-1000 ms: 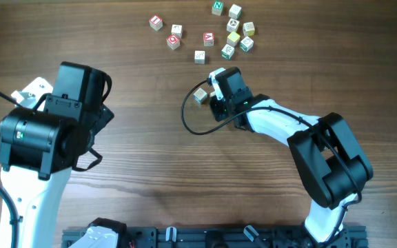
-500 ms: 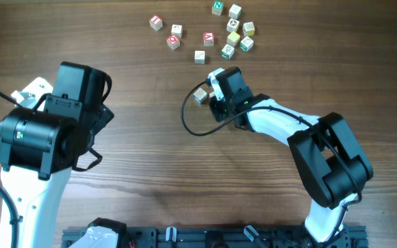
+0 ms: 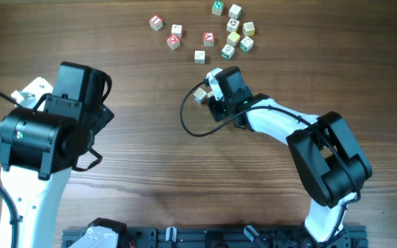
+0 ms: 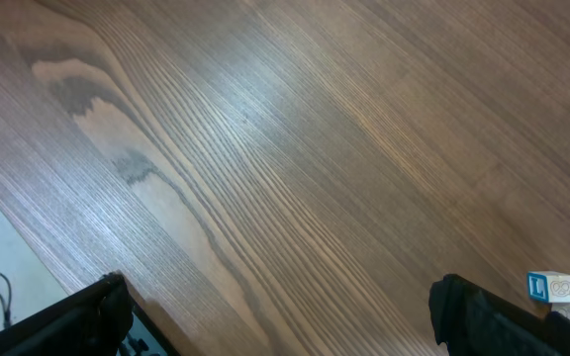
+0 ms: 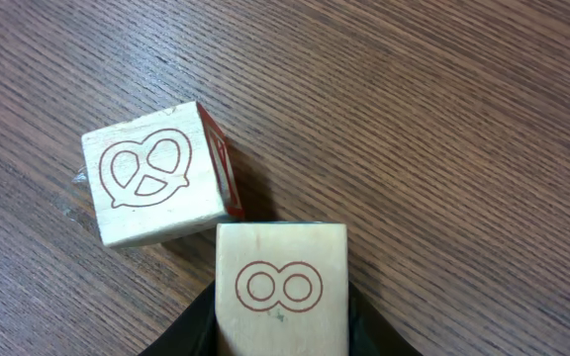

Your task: Form a circle

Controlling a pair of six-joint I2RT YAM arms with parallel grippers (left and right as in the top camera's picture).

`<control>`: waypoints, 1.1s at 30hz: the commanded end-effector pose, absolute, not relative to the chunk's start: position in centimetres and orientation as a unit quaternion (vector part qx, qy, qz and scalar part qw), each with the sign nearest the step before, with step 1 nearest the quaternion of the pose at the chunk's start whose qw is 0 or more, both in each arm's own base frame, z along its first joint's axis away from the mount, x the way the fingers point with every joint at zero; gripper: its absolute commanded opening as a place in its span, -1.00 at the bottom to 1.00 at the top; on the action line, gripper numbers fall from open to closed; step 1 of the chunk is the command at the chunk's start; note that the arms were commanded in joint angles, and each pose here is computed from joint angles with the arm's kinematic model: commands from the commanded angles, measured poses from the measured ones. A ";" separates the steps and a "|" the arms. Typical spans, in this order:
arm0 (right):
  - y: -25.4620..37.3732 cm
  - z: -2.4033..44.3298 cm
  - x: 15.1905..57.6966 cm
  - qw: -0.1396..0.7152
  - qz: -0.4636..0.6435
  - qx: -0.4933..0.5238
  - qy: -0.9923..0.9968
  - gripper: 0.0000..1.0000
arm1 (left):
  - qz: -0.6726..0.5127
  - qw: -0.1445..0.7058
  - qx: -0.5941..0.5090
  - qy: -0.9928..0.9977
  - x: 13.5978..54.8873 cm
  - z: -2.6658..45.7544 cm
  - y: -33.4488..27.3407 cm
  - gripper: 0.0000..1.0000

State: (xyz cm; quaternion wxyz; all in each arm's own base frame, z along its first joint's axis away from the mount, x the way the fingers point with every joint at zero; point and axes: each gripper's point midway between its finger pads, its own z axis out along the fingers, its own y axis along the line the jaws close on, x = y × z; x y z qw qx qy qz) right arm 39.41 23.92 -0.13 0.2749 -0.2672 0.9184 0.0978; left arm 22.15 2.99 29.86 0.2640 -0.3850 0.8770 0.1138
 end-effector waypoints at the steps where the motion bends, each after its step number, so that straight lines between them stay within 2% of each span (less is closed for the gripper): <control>1: 23.8 -3.6 37.2 0.221 0.106 -0.276 0.929 -0.44 | 0.114 0.268 -0.389 0.874 22.0 30.1 3.2 1.00; 13: 22.1 -3.9 37.8 0.225 0.060 -0.249 0.940 -0.47 | 0.114 0.268 -0.389 0.874 22.0 30.1 3.2 1.00; 20: 21.9 -4.0 37.7 0.221 0.057 -0.250 0.941 0.04 | 0.114 0.268 -0.389 0.874 22.0 30.1 3.2 1.00; 23: 21.5 -4.1 37.7 0.220 0.046 -0.247 0.942 0.12 | 0.114 0.268 -0.389 0.874 22.0 30.1 3.2 1.00; 27: 21.3 -4.1 37.7 0.219 0.040 -0.245 0.944 0.08 | 0.114 0.267 -0.389 0.874 22.0 30.1 3.2 1.00; 33: 20.6 -4.2 37.9 0.220 0.024 -0.222 0.950 -0.17 | 0.114 0.268 -0.389 0.874 22.0 30.1 3.2 1.00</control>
